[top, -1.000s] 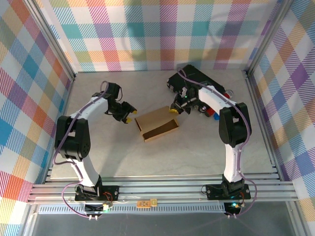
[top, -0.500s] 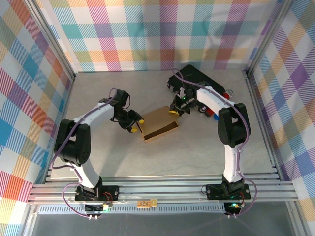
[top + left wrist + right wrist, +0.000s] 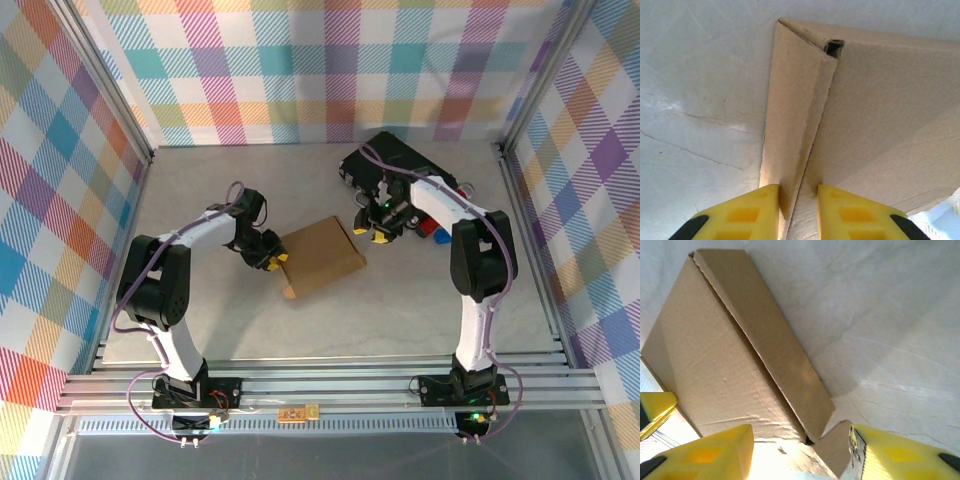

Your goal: Fold the paper box

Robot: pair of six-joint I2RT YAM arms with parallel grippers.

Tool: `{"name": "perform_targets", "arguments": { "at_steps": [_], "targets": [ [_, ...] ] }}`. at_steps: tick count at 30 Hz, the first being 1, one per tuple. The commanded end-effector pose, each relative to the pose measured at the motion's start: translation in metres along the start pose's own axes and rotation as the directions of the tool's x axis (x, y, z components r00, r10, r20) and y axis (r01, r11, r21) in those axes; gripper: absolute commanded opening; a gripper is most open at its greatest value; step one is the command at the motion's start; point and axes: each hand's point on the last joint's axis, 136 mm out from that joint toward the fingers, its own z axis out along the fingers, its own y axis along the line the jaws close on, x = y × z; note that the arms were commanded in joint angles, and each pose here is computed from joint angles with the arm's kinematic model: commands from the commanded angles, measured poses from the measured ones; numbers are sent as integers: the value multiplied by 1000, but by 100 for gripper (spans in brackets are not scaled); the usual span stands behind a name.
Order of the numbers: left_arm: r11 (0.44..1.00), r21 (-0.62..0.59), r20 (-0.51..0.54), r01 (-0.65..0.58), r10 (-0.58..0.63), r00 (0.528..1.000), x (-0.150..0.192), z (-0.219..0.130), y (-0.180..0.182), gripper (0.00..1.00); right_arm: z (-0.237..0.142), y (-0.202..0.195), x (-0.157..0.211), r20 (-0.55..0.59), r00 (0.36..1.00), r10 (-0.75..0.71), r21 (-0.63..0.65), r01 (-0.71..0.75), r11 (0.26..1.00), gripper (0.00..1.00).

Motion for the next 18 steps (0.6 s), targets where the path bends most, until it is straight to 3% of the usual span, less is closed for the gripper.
{"name": "perform_targets", "arguments": {
  "at_steps": [1,18],
  "targets": [
    [992,-121,26,-21,25,999,-7,6,22,20,-7,7,12,-12,999,-36,-49,35,998,54],
    [981,-142,-7,-130,130,991,-12,2,19,15,18,9,8,-56,996,-64,-118,57,991,60]
  ]
}}
